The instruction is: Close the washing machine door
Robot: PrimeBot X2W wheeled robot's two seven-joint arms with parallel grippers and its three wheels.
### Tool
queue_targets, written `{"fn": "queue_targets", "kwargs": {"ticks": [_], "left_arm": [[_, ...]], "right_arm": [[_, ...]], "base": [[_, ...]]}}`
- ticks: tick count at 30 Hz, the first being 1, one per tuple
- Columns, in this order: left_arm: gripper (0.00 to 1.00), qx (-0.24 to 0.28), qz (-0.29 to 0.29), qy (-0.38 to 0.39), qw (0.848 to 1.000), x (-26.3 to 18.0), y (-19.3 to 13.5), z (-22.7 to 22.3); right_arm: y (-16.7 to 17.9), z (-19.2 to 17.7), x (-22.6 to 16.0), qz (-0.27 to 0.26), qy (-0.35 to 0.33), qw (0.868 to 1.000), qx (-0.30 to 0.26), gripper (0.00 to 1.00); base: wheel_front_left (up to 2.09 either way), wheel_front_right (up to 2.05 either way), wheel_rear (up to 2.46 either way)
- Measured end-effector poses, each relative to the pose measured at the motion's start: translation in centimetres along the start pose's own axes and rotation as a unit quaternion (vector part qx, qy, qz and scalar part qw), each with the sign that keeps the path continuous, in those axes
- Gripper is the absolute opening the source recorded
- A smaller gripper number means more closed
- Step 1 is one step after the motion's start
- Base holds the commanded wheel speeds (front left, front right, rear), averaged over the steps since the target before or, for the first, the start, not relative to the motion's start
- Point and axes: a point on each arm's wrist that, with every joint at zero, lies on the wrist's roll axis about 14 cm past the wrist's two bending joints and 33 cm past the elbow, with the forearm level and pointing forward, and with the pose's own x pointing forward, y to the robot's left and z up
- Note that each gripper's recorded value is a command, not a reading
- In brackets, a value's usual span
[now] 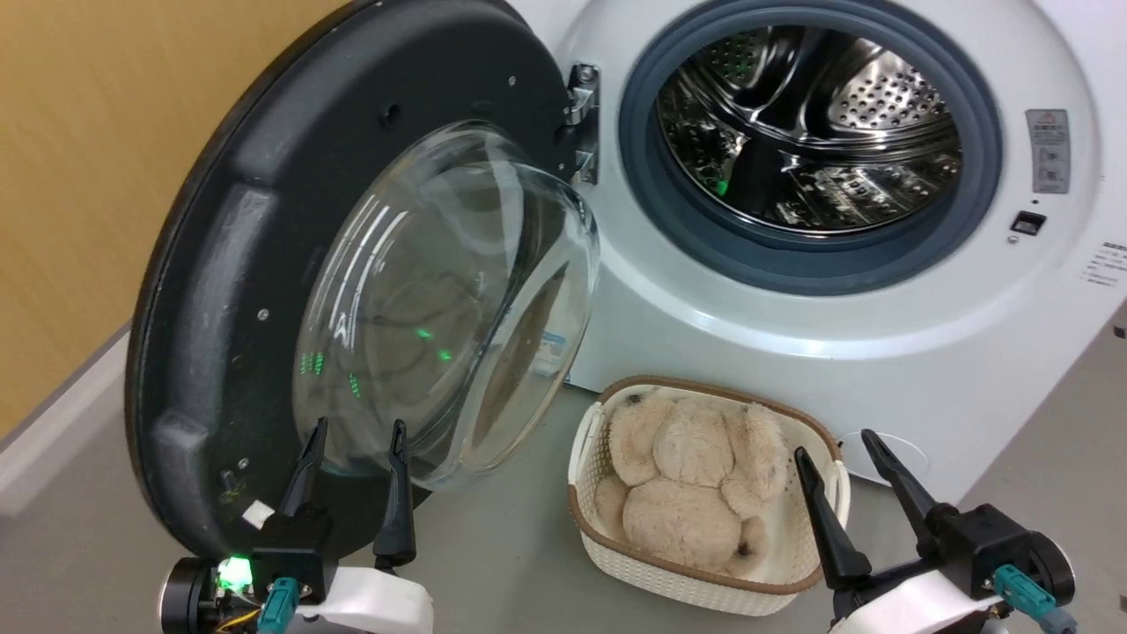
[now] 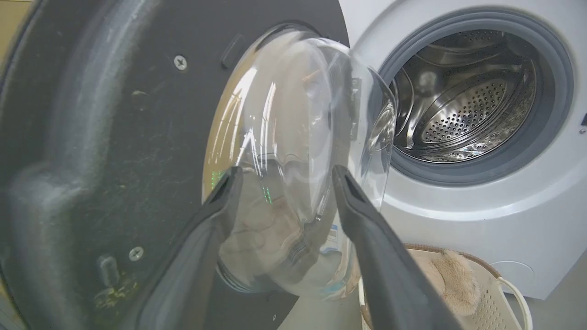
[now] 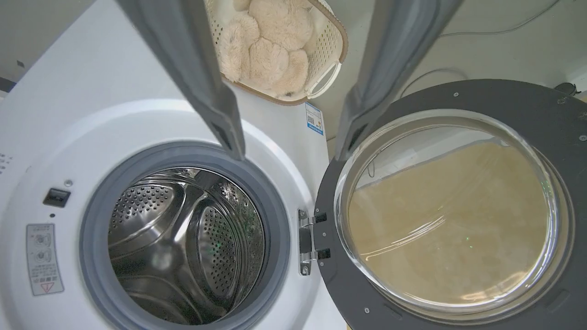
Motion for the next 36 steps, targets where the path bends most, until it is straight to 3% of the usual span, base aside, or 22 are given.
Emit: {"fn": "queue_targets", "kwargs": {"ticks": [36], "left_arm": [[1.0,0.021,0.085,-0.043,0.995,-3.2,4.5,1.9]], "right_arm": [[7.1,0.6,3.3,0.117,-0.033,0.992,0.031,1.0]], "base": [[0.0,0.0,0.0]]}}
